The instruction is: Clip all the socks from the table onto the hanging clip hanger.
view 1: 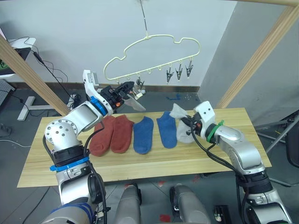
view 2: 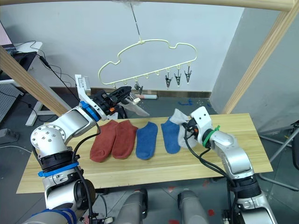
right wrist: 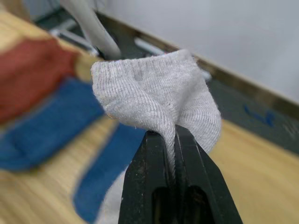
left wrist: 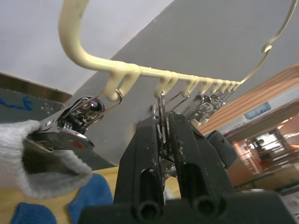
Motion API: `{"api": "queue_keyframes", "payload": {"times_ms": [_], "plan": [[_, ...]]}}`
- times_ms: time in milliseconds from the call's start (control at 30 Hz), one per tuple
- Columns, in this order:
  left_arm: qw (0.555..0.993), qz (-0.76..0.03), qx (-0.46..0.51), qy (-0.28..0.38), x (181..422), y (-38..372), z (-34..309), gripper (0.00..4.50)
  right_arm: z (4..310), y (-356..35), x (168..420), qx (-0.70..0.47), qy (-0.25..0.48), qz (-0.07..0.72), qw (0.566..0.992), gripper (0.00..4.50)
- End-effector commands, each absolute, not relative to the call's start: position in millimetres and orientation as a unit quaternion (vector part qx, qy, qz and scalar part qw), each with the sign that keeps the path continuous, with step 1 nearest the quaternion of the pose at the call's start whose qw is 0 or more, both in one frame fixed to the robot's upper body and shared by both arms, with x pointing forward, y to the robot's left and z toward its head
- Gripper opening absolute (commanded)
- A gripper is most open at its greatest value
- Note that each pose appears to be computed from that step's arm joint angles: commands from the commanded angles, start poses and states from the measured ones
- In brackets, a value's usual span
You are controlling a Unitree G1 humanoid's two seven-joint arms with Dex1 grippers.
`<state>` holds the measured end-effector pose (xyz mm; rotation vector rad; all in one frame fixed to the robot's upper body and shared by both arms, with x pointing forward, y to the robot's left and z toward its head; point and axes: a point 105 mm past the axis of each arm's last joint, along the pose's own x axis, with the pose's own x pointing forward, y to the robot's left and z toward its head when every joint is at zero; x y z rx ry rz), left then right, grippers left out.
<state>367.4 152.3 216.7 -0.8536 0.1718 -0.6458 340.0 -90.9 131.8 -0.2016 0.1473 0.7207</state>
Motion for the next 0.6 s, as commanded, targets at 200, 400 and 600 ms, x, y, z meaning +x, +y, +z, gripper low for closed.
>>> {"api": "queue_keyframes", "payload": {"times_ms": [200, 400, 600], "plan": [[0.832, -0.316, -0.449, 0.085, 365, 145, 224, 0.02, 169, -38, 328, -0.080, 0.020, 0.403, 0.912, 0.05], [0.834, -0.320, -0.439, 0.095, 363, 140, 221, 0.02, 180, -20, 334, -0.070, 0.005, 0.411, 0.909, 0.05], [0.832, -0.321, -0.442, 0.092, 363, 138, 222, 0.02, 188, -6, 335, -0.061, -0.007, 0.426, 0.903, 0.05]]}}
